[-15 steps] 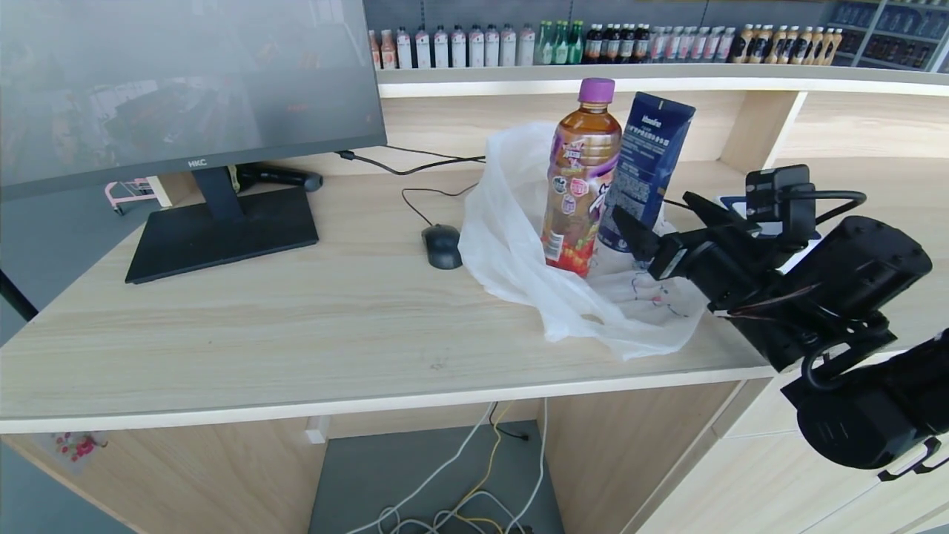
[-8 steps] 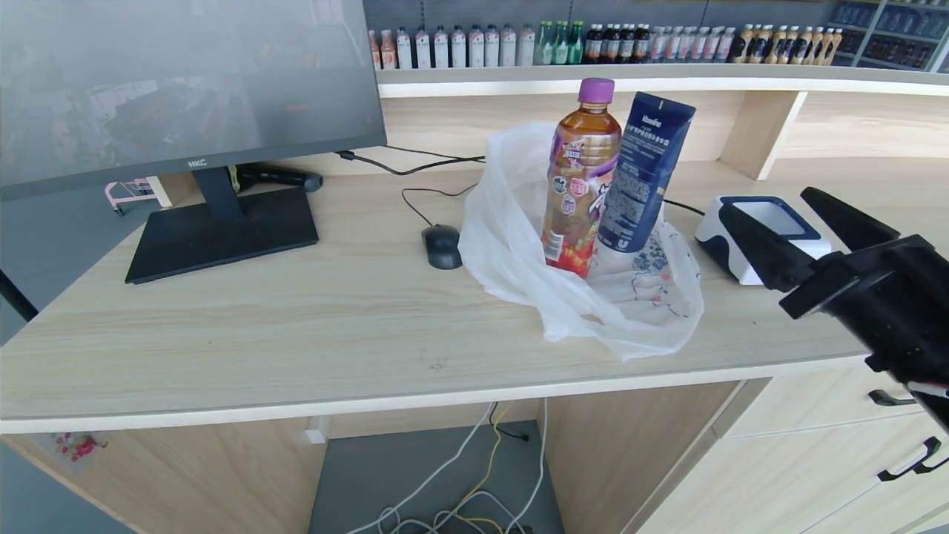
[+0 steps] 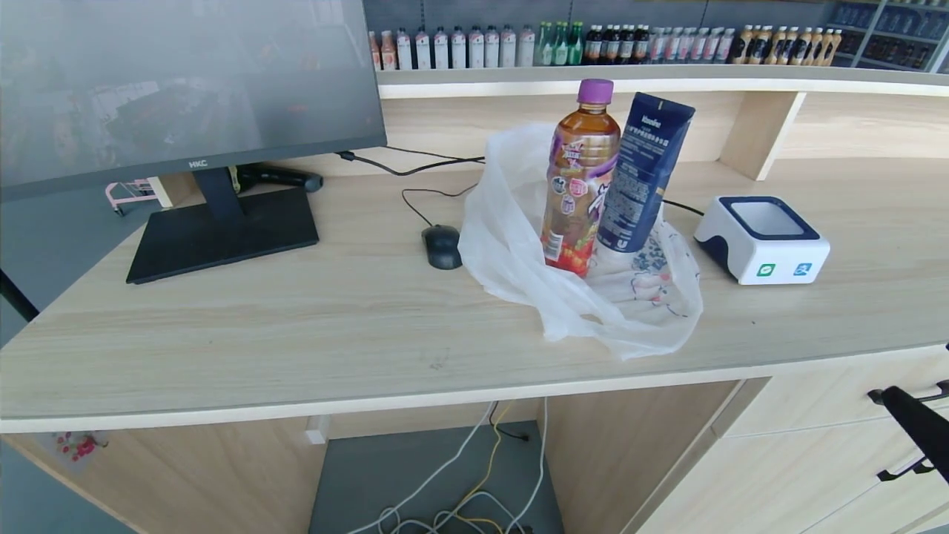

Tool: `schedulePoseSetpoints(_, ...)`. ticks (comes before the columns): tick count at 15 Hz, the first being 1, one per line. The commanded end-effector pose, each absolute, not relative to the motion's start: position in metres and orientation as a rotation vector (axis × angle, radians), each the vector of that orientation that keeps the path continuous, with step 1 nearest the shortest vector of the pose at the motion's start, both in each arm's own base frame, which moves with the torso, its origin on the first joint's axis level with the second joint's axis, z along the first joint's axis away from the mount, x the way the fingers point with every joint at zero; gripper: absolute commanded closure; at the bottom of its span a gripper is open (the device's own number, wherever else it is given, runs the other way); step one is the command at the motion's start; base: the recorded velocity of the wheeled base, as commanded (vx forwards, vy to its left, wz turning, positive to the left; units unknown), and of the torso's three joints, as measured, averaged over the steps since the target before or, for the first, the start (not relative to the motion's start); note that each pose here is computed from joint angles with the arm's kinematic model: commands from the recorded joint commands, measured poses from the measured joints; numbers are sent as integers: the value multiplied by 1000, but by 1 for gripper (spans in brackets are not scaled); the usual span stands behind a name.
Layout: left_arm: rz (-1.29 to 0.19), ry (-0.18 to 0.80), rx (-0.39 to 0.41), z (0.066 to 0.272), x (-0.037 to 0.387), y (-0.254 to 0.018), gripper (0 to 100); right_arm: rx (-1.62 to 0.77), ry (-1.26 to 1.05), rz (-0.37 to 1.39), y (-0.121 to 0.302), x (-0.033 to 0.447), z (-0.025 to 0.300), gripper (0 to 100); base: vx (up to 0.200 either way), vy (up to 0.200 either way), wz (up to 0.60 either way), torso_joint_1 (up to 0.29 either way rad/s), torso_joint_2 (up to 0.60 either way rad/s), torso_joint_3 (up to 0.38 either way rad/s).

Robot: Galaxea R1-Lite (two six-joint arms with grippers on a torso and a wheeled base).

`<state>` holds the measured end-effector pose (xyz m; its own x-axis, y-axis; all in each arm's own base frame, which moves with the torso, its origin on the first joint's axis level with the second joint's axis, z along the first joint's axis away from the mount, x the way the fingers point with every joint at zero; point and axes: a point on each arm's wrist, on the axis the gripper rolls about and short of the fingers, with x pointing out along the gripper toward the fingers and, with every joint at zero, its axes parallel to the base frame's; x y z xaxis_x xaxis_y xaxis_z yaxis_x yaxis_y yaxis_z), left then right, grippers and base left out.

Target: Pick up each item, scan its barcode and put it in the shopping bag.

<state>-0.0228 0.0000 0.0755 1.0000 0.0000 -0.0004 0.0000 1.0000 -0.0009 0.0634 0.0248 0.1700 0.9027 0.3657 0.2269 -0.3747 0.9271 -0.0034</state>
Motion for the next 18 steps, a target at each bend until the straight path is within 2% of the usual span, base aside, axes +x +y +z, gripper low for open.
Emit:
schedulePoseSetpoints(1,0,0,-2,75,-23,0,100,-13,-181,395,0,-2,124,0,0,0,0,0,0,0)
schedulePoseSetpoints(7,0,0,-2,75,-23,0,100,-60,-14,412,-8,-21,76,0,0,0,0,0,0,0)
schedulePoseSetpoints(11,0,0,-3,75,-23,0,100,-54,21,381,-7,-19,76,0,0,0,0,0,0,0)
schedulePoseSetpoints(14,0,0,-5,75,-23,0,100,-66,128,172,-2,-12,78,0,0,0,0,0,0,0)
schedulePoseSetpoints(18,0,0,-5,75,-23,0,100,-41,35,-5,1,-20,76,0,0,0,0,0,0,0)
